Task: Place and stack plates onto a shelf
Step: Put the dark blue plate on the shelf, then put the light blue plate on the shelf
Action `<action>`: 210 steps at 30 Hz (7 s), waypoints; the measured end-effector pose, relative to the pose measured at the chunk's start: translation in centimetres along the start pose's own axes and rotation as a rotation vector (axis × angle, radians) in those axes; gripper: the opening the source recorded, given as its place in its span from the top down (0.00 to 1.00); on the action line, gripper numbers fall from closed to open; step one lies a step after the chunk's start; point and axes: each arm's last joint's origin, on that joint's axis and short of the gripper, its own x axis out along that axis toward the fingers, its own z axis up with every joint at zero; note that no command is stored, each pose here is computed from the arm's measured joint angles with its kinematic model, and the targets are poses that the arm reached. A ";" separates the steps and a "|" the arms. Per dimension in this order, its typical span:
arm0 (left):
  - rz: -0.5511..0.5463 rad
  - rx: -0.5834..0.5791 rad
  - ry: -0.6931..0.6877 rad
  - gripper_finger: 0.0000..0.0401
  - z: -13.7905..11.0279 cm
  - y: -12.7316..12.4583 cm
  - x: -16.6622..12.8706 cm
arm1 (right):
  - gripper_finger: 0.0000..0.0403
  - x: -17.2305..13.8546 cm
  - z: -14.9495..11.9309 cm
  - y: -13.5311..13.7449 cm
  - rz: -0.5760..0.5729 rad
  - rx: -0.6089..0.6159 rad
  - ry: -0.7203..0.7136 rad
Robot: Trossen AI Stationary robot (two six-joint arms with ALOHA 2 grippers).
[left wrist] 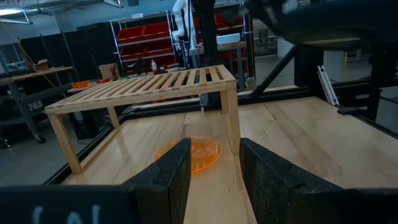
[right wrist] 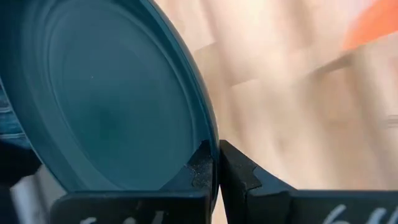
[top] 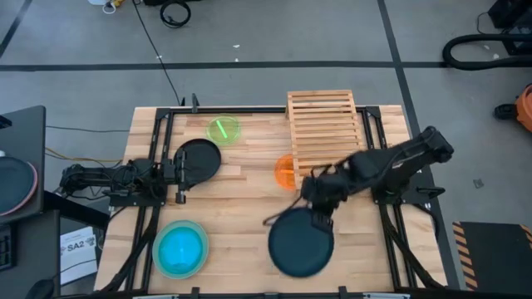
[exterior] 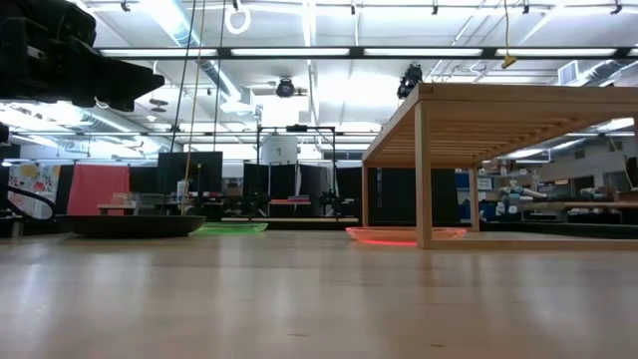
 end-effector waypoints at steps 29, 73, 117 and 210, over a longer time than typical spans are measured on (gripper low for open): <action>0.000 0.000 0.001 0.65 0.0 0.0 0.0 | 0.95 -14.6 5.5 -26.5 -0.357 0.388 -0.279; 0.001 0.000 0.001 0.65 0.0 0.0 0.0 | 0.94 -14.4 3.5 -36.7 -0.369 0.832 -0.195; 0.001 0.000 0.001 0.65 0.0 0.0 0.0 | 0.73 -14.5 3.4 -36.9 -0.434 0.837 -0.183; -0.310 -0.205 1.318 0.65 4.0 -13.0 2.8 | 0.59 -11.3 6.9 -16.0 -0.392 0.076 -0.318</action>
